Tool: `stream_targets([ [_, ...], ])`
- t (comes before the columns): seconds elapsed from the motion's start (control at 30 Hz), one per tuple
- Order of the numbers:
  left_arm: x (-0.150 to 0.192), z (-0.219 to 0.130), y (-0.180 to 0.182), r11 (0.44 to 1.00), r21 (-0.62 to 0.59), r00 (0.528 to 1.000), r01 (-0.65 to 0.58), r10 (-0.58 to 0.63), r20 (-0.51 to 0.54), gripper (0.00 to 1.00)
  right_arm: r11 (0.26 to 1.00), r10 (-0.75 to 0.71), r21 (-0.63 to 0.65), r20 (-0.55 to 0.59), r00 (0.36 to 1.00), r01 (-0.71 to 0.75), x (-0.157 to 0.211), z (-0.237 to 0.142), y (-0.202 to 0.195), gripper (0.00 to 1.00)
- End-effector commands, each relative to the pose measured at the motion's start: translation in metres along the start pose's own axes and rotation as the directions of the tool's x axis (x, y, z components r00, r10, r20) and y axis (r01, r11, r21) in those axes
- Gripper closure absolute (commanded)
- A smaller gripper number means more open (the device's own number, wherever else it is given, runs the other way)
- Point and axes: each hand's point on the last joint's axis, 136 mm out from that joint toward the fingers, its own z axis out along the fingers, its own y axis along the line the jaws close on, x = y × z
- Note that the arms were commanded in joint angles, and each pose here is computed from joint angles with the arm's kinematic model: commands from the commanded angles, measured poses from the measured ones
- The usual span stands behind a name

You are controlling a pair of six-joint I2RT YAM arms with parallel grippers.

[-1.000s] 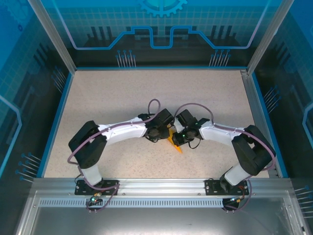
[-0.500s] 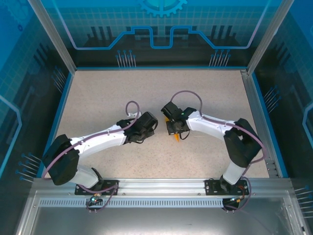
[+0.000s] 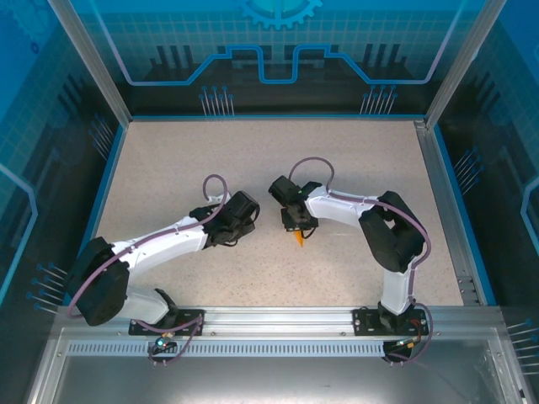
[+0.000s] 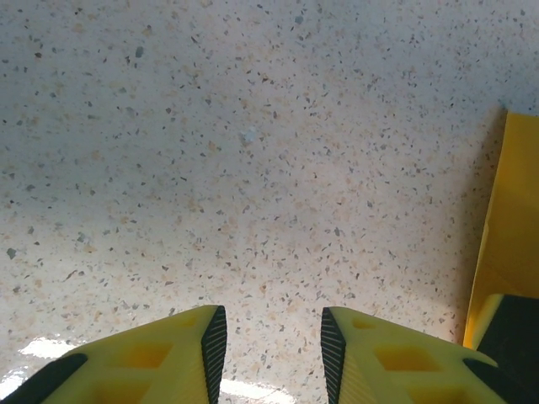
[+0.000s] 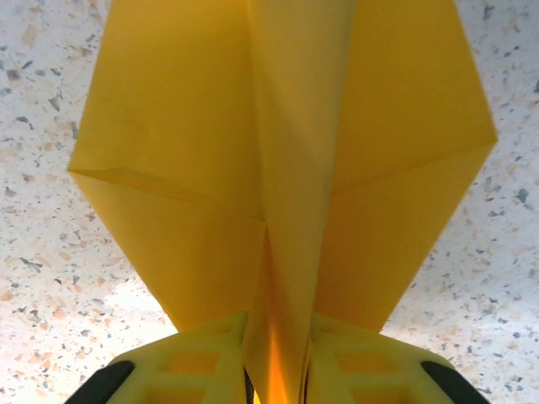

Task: Fold a paper plane with a square sheet of paper (pick it up from the middle)
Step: Move a paper plane to the center of the table.

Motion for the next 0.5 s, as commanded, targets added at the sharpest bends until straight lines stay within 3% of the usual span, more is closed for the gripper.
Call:
stream_targets([
  [0.0, 0.0, -0.001, 0.001, 1.0, 0.019, 1.0, 0.003, -0.003, -0.006, 0.62, 1.0, 0.004, 0.001, -0.03, 1.0, -0.004, 0.009, 0.007, 0.005, 0.75],
  [0.47, 0.003, 0.001, 0.003, 1.0, 0.025, 1.0, 0.005, -0.005, -0.016, 0.61, 0.996, 0.079, 0.057, -0.163, 0.983, -0.07, 0.045, 0.044, -0.015, 0.62],
])
